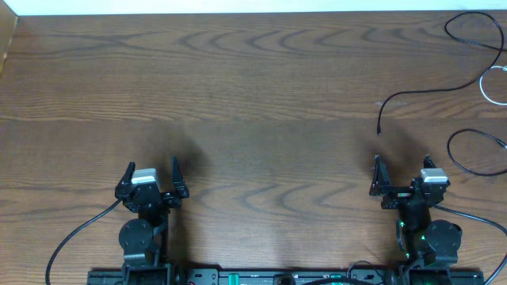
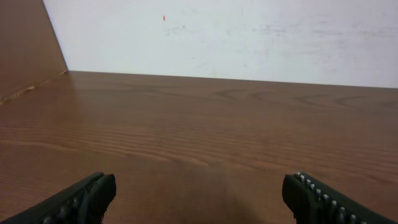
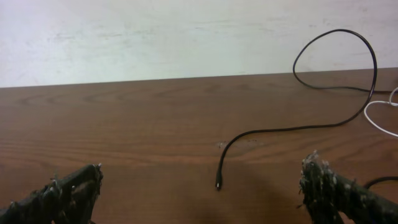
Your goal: Untangle cables
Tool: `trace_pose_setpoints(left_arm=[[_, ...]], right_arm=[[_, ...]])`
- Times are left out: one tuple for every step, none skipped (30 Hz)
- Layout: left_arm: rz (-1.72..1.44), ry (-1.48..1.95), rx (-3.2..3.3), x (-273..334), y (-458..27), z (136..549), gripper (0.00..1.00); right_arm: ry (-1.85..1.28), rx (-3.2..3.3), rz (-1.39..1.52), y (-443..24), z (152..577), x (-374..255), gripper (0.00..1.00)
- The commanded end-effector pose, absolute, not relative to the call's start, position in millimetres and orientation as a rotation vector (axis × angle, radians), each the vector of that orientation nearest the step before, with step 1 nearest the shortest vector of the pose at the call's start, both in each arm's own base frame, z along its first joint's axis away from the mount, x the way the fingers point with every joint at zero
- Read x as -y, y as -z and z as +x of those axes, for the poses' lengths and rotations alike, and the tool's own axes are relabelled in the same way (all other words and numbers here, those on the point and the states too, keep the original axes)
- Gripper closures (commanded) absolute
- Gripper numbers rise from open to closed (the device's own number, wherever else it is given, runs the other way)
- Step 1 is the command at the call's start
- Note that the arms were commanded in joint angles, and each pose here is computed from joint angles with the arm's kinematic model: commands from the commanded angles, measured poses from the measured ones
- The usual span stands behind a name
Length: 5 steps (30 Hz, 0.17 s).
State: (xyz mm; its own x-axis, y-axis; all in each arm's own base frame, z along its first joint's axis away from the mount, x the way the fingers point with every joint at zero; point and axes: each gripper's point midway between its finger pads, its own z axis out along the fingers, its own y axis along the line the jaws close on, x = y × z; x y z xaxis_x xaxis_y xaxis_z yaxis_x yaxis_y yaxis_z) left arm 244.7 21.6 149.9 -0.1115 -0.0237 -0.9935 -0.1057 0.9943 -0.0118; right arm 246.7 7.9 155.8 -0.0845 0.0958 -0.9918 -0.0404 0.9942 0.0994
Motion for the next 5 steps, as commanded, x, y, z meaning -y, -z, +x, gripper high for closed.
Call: trace_pose_setpoints(left_arm=[[-0.12, -0.079, -1.745, -24.9, -131.5, 242.8, 0.09], [-0.12, -0.079, -1.745, -24.9, -131.5, 242.8, 0.09], [-0.12, -0.079, -1.745, -24.9, -131.5, 242.8, 0.09], [-0.12, -0.079, -1.745, -24.9, -131.5, 242.8, 0.09], [-0.12, -0.079, -1.745, -24.9, -131.5, 242.8, 0.09]], right_arm=[[-0.122, -1.657, 0.034, -154.3, 246.5, -10.8, 0.01], [-0.122, -1.657, 0.034, -154.4, 246.5, -10.8, 0.01], [-0.122, -1.657, 0.034, -154.3, 246.5, -10.8, 0.01], [-0.122, -1.657, 0.034, -154.3, 246.5, -10.8, 0.01], [-0.122, -1.657, 0.034, -154.3, 246.5, -10.8, 0.01]])
